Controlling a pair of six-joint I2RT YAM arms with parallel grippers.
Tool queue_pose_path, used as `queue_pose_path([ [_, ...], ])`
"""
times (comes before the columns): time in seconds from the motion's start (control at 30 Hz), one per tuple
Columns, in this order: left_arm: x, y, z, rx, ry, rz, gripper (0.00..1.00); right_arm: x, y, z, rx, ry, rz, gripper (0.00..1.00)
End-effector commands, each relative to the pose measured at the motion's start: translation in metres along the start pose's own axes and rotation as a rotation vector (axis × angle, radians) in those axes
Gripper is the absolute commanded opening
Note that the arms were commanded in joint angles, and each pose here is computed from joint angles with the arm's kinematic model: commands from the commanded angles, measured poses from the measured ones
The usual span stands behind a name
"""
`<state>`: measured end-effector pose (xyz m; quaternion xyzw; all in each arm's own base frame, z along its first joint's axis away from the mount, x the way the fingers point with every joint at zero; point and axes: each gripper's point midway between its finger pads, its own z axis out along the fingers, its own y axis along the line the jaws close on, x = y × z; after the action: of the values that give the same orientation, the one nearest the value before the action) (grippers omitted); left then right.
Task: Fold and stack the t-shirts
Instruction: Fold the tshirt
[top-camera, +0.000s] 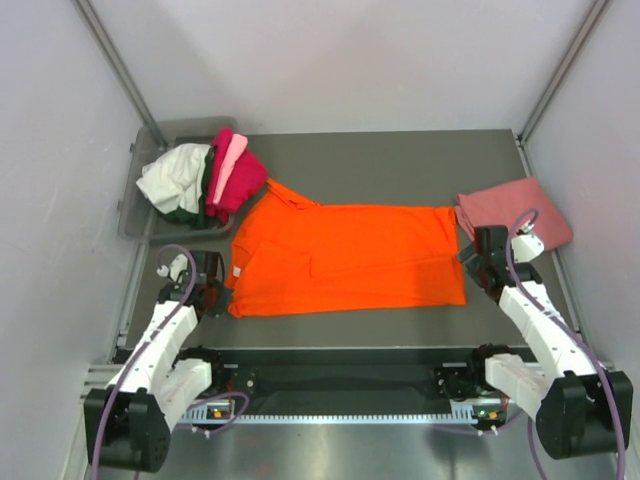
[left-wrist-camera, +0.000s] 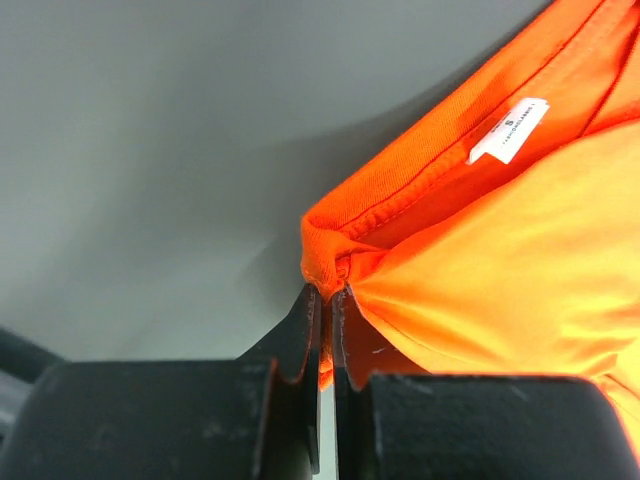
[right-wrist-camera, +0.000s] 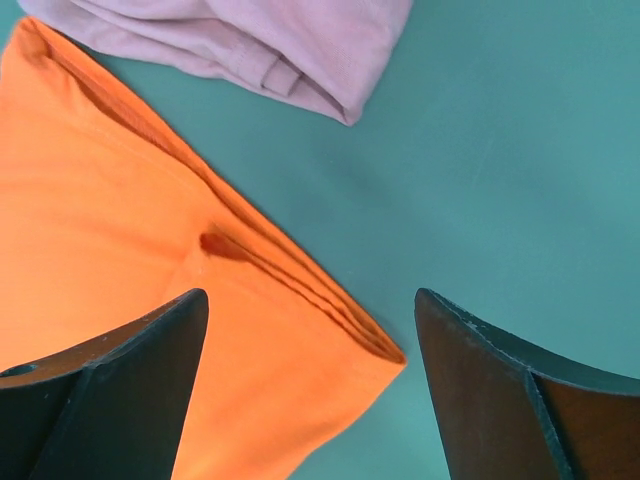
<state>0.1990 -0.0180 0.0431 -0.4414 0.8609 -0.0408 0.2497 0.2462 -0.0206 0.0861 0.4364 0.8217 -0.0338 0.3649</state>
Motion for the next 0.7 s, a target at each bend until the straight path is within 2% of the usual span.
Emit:
queue_pose_path([
  [0.0, -0.005, 0.007, -0.011, -0.033, -0.022, -0.020, 0.02, -0.025, 0.020, -0.004, -0.042, -0.061, 0.012, 0.84],
  [0.03, -0.005, 0.006, -0.010, -0.027, -0.019, -0.013, 0.18, -0.026, 0.023, -0.004, -0.053, -0.060, -0.001, 0.84],
  [0.1, -0.006, 0.003, -0.013, -0.029, -0.010, -0.006, 0.59, -0.032, 0.043, -0.004, -0.128, -0.062, -0.064, 0.84],
  [0.17, -0.005, 0.000, -0.014, -0.023, 0.008, 0.005, 0.83, -0.033, 0.054, 0.000, -0.161, -0.048, -0.118, 0.84],
  [0.33, -0.029, -0.033, -0.044, 0.074, -0.022, 0.070, 0.91, -0.046, 0.085, 0.001, -0.224, -0.048, -0.226, 0.87],
  [0.43, -0.055, -0.049, -0.065, 0.101, -0.095, 0.112, 0.93, -0.052, 0.100, 0.004, -0.242, -0.048, -0.272, 0.91],
  [0.47, -0.065, -0.057, -0.071, 0.113, -0.120, 0.125, 0.99, -0.050, 0.102, 0.008, -0.233, -0.035, -0.291, 0.91],
  [0.57, -0.079, -0.078, -0.075, 0.151, -0.138, 0.208, 0.98, -0.059, 0.116, 0.010, -0.247, -0.043, -0.330, 0.93],
  [0.63, -0.074, -0.100, -0.074, 0.233, -0.082, 0.300, 0.98, -0.065, 0.125, 0.009, -0.272, -0.053, -0.341, 0.95],
  [0.67, -0.081, -0.115, -0.082, 0.281, -0.095, 0.313, 0.98, -0.066, 0.134, 0.007, -0.312, -0.060, -0.357, 0.97],
])
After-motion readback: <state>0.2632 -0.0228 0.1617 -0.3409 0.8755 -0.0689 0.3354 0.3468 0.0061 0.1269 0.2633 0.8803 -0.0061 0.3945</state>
